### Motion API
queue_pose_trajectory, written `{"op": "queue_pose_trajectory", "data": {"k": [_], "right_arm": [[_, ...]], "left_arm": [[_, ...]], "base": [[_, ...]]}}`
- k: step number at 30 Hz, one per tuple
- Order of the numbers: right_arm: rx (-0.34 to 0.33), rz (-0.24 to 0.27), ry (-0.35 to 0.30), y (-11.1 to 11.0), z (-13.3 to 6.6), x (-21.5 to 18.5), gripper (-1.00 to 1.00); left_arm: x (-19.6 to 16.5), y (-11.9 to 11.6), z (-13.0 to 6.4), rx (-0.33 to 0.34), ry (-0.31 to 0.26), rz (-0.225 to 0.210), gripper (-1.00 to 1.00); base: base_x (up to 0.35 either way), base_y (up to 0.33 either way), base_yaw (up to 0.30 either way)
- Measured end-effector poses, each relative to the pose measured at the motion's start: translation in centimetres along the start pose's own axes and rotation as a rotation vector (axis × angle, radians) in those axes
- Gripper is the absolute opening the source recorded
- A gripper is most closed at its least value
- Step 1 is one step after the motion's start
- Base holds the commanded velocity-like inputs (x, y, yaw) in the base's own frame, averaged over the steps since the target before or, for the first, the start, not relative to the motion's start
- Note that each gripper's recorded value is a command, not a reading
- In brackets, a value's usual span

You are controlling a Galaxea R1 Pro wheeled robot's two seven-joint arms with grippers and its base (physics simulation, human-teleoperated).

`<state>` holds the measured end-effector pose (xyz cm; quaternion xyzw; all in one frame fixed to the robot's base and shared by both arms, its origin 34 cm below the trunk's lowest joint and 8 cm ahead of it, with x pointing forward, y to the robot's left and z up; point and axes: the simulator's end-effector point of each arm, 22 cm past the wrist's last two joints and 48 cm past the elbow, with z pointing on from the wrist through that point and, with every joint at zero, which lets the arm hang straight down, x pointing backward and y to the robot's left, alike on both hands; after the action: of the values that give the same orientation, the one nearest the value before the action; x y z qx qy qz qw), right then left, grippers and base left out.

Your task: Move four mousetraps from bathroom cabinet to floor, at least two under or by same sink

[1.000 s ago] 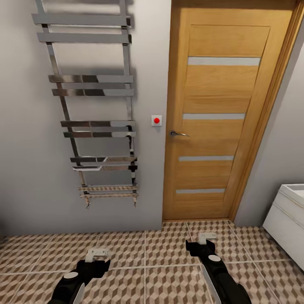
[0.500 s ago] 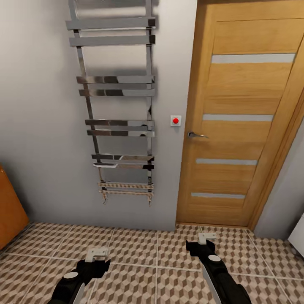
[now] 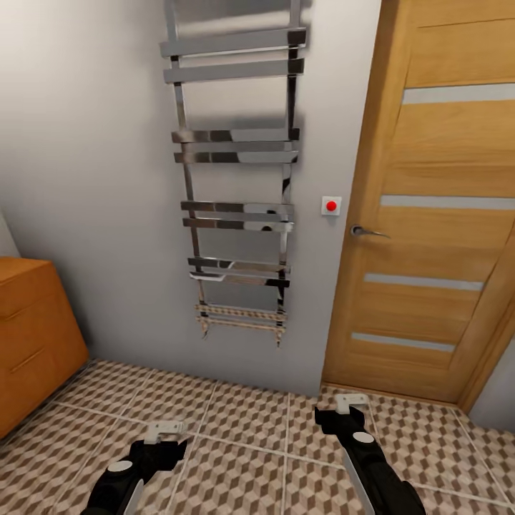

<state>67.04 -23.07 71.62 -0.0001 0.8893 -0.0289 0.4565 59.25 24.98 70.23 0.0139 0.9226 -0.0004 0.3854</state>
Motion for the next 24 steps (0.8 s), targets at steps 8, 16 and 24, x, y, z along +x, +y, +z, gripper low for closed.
{"op": "queue_pose_trajectory", "data": {"k": [8,16,24], "right_arm": [[0.000,0.000,0.000,0.00,0.00,0.00,1.00],[0.000,0.000,0.000,0.00,0.00,0.01,1.00],[0.000,0.000,0.001,0.00,0.00,0.02,1.00]], "left_arm": [[0.06,-0.06,0.02,0.001,0.001,-0.001,1.00],[0.08,-0.08,0.02,0.002,0.002,-0.002,1.00],[0.09,-0.10,0.03,0.002,0.002,-0.002,1.00]], "base": [[0.000,0.000,0.259],[0.000,0.000,0.259],[0.000,0.000,0.259]]}}
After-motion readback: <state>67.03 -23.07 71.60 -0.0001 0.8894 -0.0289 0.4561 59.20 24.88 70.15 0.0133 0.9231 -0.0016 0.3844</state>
